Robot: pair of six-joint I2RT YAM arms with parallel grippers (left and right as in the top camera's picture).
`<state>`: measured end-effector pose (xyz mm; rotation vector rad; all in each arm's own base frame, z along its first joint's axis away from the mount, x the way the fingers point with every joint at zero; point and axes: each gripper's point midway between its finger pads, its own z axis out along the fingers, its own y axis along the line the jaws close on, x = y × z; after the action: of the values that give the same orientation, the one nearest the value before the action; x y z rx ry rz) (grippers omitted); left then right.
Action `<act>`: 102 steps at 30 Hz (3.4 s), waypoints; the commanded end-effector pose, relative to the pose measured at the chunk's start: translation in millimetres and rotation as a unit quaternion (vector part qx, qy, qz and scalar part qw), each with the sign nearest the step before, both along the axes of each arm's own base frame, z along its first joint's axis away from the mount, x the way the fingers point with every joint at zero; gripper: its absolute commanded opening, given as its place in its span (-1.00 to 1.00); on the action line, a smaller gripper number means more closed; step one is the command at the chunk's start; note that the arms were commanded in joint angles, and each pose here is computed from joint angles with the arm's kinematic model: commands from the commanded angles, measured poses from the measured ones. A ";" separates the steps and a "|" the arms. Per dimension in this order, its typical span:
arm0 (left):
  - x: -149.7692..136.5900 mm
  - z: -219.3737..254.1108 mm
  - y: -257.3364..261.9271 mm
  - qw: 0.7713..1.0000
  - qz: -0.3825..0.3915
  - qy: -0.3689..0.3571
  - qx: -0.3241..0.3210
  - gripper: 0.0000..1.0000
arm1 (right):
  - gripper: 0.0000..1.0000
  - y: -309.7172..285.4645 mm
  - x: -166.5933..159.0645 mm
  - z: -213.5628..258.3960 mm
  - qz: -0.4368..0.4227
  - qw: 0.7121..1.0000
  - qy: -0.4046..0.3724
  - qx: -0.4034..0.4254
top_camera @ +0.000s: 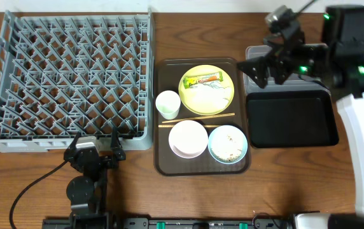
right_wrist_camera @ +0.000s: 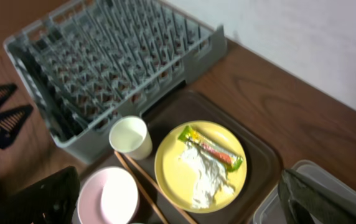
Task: Sort waste into correct bins and load items into the dishwasher
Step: 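Move the right gripper to the yellow plate and grasp the wrapper and tissue, then carry the wrapper and tissue right and drop them into the clear bin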
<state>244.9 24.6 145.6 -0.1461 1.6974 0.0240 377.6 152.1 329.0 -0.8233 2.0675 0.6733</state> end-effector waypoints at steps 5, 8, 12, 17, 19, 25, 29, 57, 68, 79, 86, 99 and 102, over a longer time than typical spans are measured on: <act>-1.8 -16.4 2.1 1.000 0.007 0.027 -0.004 0.90 | 0.99 19.8 26.1 -15.7 -0.009 0.996 0.006 -0.092; -1.8 -16.4 2.1 1.000 0.007 0.027 -0.004 0.91 | 0.98 28.6 32.7 -34.4 -0.012 0.991 0.028 -0.132; -1.8 -16.4 2.2 1.000 0.007 0.027 -0.004 0.91 | 0.98 43.5 39.0 -72.4 0.007 0.979 0.043 -0.198; -1.8 -16.4 2.2 1.000 0.007 0.027 -0.004 0.91 | 0.98 69.9 43.4 -99.2 0.041 0.977 0.053 -0.203; -1.8 -16.4 2.2 1.000 0.007 0.027 -0.004 0.91 | 0.98 81.6 39.8 -106.0 0.061 0.978 0.064 -0.188; -1.8 -16.4 2.2 1.000 0.007 0.027 -0.004 0.91 | 0.98 94.3 43.0 -120.5 0.079 0.978 0.075 -0.176; -1.8 -16.4 2.2 1.000 0.007 0.027 -0.004 0.91 | 0.94 90.6 49.8 -132.5 0.069 0.976 0.078 -0.193; -1.8 -16.4 2.1 1.000 0.007 0.027 -0.004 0.91 | 0.47 75.8 82.0 -317.2 0.043 0.929 0.178 -0.321; -1.8 -16.4 2.2 1.000 0.007 0.027 -0.004 0.91 | -0.92 76.9 71.7 -335.7 0.041 0.920 0.205 -0.332; -1.8 -16.4 2.2 1.000 0.007 0.027 -0.004 0.91 | -0.98 81.4 87.8 -234.3 -0.050 0.950 0.162 -0.264; -1.8 -16.4 2.2 1.000 0.007 0.027 -0.004 0.91 | -0.97 22.2 109.3 -104.6 -0.262 0.945 0.086 -0.175; -1.8 -16.4 2.1 1.000 0.007 0.027 -0.004 0.91 | -0.97 -162.1 112.5 -114.0 -0.680 0.707 0.193 0.002; -1.8 -16.4 2.2 1.000 0.007 0.027 -0.004 0.91 | -0.97 -186.4 108.3 -142.8 -0.744 0.626 0.229 0.053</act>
<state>244.9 24.6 145.5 -0.1462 1.6978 0.0240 490.8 -11.6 213.1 0.9101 2.3637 -0.0503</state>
